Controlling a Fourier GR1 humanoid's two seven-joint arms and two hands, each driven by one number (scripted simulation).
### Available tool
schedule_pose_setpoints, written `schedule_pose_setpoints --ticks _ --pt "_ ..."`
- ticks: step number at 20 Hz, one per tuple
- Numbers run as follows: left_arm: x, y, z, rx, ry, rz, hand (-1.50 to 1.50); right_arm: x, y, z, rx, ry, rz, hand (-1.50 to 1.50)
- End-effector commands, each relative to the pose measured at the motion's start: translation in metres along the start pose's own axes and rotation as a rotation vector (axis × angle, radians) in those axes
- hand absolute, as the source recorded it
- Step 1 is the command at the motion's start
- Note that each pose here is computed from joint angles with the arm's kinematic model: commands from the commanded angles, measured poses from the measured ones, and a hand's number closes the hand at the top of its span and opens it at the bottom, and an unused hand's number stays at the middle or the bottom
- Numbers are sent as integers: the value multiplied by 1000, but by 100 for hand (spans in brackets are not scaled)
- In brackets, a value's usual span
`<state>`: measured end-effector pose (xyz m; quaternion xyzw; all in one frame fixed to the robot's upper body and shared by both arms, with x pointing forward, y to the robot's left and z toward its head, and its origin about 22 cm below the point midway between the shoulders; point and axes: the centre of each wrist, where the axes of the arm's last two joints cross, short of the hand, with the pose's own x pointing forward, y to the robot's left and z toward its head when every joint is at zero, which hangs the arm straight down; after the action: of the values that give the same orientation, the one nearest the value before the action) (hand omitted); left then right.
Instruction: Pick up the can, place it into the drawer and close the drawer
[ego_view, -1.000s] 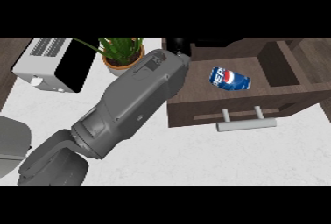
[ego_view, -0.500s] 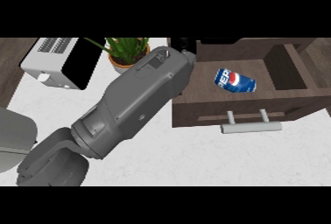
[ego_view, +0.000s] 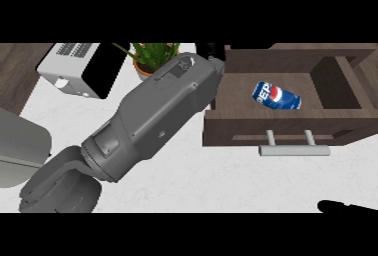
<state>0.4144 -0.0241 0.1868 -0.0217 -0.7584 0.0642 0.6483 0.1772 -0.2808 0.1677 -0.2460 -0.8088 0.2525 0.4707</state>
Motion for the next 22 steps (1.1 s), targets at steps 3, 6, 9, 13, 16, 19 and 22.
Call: schedule_pose_setpoints --ticks 3,6,9,13,16,19,22 --pt "3 0 2 15 28 -8 -150 1 33 -55 -9 -18 116 -150" --pt "6 12 -7 15 16 -25 -150 -10 65 -73 55 -42 202 -150" --pt "3 25 -13 40 7 -36 -150 -11 84 -90 102 -56 272 -150" --pt "14 26 -10 49 30 -41 -150 -33 98 -117 153 -60 359 -150" --pt "16 46 -17 61 17 -47 -150 -55 115 -121 222 -39 465 -150" --pt "24 57 -15 42 4 -41 -150 -67 132 -127 226 -26 525 -150" --pt "21 72 -21 71 -4 -60 -150 -82 154 -143 218 1 526 -150"
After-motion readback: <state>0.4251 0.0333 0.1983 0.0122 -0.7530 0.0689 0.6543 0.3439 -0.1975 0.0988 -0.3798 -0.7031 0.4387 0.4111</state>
